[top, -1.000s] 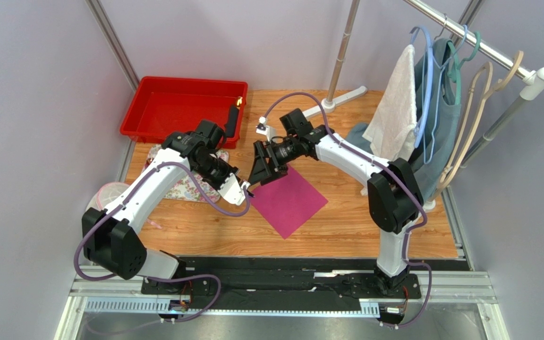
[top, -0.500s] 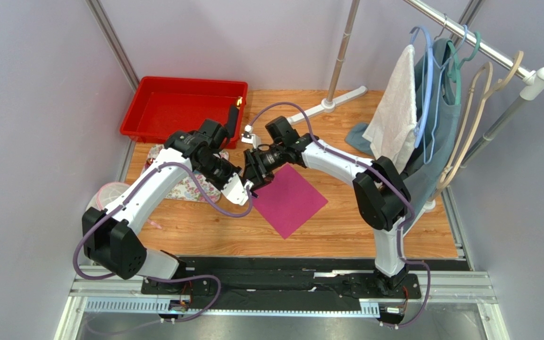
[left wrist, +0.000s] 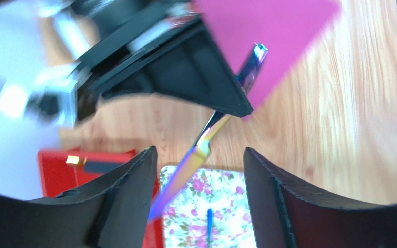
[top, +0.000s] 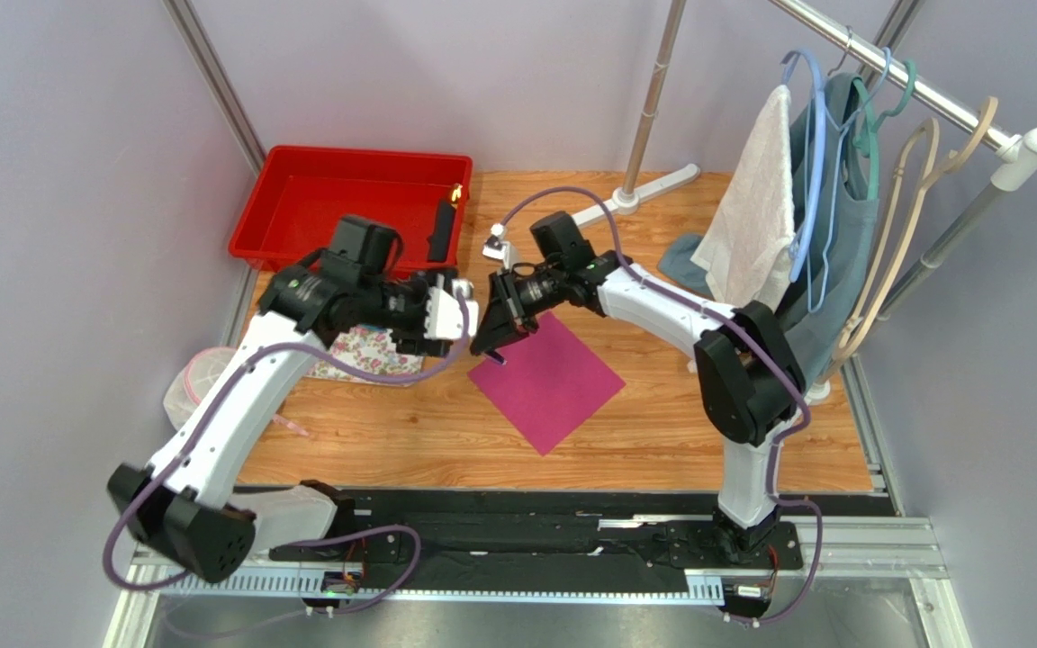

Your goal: Place the utensils on the paper napkin and roll it up

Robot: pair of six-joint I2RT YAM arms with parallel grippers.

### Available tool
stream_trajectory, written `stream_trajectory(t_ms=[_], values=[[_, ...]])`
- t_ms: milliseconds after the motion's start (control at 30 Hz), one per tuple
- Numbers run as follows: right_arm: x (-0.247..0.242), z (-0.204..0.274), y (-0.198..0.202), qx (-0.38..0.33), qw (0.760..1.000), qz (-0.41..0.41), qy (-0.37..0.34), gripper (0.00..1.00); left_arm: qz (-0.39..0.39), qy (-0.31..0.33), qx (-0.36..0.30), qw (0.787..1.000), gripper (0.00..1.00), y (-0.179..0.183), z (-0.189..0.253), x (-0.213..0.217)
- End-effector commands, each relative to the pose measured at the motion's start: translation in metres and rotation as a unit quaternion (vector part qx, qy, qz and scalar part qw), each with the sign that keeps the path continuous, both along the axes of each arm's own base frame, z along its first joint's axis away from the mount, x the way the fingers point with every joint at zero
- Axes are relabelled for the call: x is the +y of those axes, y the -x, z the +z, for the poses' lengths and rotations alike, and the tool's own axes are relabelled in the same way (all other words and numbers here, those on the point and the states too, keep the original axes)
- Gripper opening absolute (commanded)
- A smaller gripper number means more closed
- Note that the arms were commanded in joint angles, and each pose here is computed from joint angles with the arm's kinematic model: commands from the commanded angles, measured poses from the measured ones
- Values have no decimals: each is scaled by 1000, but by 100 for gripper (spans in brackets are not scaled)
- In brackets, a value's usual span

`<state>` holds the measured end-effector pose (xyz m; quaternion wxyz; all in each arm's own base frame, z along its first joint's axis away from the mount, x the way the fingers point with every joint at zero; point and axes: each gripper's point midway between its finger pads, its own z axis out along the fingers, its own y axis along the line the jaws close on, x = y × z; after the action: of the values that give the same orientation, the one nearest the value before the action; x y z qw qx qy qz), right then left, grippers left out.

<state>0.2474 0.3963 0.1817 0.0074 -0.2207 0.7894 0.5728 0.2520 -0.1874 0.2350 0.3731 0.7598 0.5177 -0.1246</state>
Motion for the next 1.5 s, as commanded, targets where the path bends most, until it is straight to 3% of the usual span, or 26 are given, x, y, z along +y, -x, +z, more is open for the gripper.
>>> stream_trajectory(t_ms=[0, 33, 67, 133, 200, 233, 300, 333, 433, 467, 633, 733, 900, 1267, 1467], values=[[-19, 73, -17, -107, 992, -34, -62, 0, 209, 256, 52, 942, 86, -16, 101, -10], [-22, 77, -19, -117, 990, -41, -63, 0, 302, 310, 124, 893, 87, -18, 106, -7], [-25, 78, -24, -130, 988, -51, -59, 0, 370, 340, 116, 857, 88, -27, 113, 8], [-32, 89, -24, -156, 984, -60, -63, 0, 404, 392, 173, 809, 88, -21, 124, 7], [-37, 99, -24, -176, 980, -71, -66, 0, 429, 437, 200, 765, 99, -16, 130, 13], [-38, 100, -23, -179, 979, -74, -68, 0, 460, 464, 235, 720, 99, -16, 131, 18], [-42, 111, -20, -197, 974, -83, -75, 0, 465, 501, 244, 688, 99, -15, 134, 24], [-44, 112, -19, -202, 973, -86, -76, 0, 468, 530, 266, 655, 99, -13, 140, 29], [-48, 122, -15, -219, 968, -96, -80, 0, 465, 568, 317, 600, 94, -22, 133, 28], [-49, 123, -13, -216, 968, -96, -81, 0, 466, 565, 337, 591, 92, -25, 118, 25], [-47, 131, -8, -203, 969, -95, -102, 0, 388, 613, 370, 581, 76, -32, 121, 8], [-45, 131, -4, -182, 972, -93, -116, 0, 381, 627, 366, 572, 76, -40, 117, 9], [-42, 129, -3, -166, 974, -89, -123, 0, 357, 631, 369, 582, 75, -44, 125, 1], [-29, 143, 2, -112, 973, -74, -187, 0, 361, 627, 386, 573, 72, -54, 117, -8], [-21, 149, 7, -102, 969, -61, -215, 0, 357, 631, 405, 557, 67, -56, 125, -12]])
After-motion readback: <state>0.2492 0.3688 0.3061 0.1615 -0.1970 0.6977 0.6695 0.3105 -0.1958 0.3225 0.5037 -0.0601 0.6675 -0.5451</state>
